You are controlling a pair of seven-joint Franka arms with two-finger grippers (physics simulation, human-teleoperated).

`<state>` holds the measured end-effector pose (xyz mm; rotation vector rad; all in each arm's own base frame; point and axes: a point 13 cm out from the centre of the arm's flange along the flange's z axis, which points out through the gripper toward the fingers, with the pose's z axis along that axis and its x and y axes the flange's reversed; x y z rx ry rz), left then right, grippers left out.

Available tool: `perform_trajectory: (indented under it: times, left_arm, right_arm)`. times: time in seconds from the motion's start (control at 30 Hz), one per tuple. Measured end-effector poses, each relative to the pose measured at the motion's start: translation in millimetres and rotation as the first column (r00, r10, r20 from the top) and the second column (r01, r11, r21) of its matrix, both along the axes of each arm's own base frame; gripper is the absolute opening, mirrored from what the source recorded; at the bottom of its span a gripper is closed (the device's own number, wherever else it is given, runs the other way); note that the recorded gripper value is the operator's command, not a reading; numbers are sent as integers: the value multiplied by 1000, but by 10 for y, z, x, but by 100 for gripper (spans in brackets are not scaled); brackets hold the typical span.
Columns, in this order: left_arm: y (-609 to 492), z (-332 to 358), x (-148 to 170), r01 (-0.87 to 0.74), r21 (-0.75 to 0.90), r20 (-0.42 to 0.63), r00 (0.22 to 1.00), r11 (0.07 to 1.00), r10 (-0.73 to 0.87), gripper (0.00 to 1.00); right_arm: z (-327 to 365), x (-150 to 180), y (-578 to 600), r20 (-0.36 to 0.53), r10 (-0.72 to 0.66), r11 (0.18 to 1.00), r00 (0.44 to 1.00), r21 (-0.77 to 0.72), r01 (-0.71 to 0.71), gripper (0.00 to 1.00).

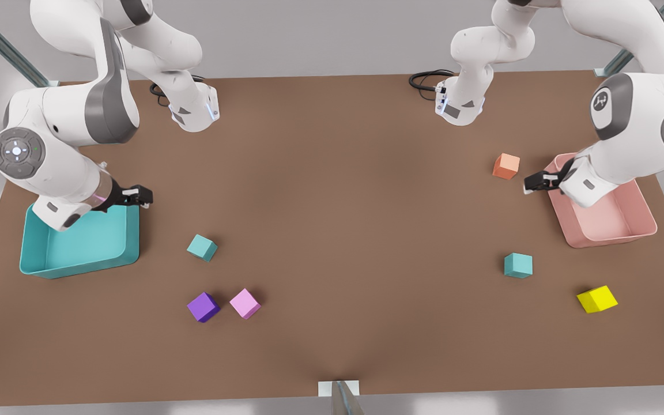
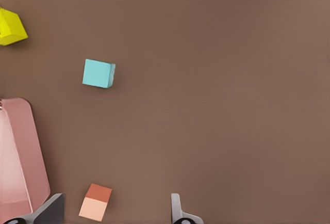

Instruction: Stack the two blue cubes on top of each other

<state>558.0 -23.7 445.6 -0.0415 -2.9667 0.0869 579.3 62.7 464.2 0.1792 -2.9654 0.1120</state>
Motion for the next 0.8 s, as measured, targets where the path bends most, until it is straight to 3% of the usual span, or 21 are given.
perform_trajectory:
  times: [0.07,0.17,0.27,0.37,0.5,0.7,0.8]
  left_arm:
    - [0,3,16,2,0,6,1000,1000,-2,100]
    - [-7,23,37,5,1,16,1000,1000,-5,100]
    - [-20,42,55,10,1,25,1000,1000,-10,100]
    - [-23,55,63,11,1,30,999,1000,-11,100]
    - [-19,61,67,13,1,33,999,1000,-13,100]
    - [-18,66,69,14,0,34,999,1000,-14,100]
    - [-15,69,66,14,-1,34,999,1000,-14,100]
  right_arm:
    - [-16,26,-1,4,-1,1000,1000,-1,1,100]
    - [-410,90,236,-58,44,998,997,-32,-46,100]
    - [-1311,-91,812,-197,90,994,976,-47,-101,100]
    - [-2110,-364,541,-267,-10,999,964,-50,-4,100]
    - [-2760,-569,377,-261,-140,990,955,-22,139,100]
    - [-3075,-243,275,-147,-307,950,940,18,313,100]
    - [-3270,-280,163,-106,-364,930,925,8,367,100]
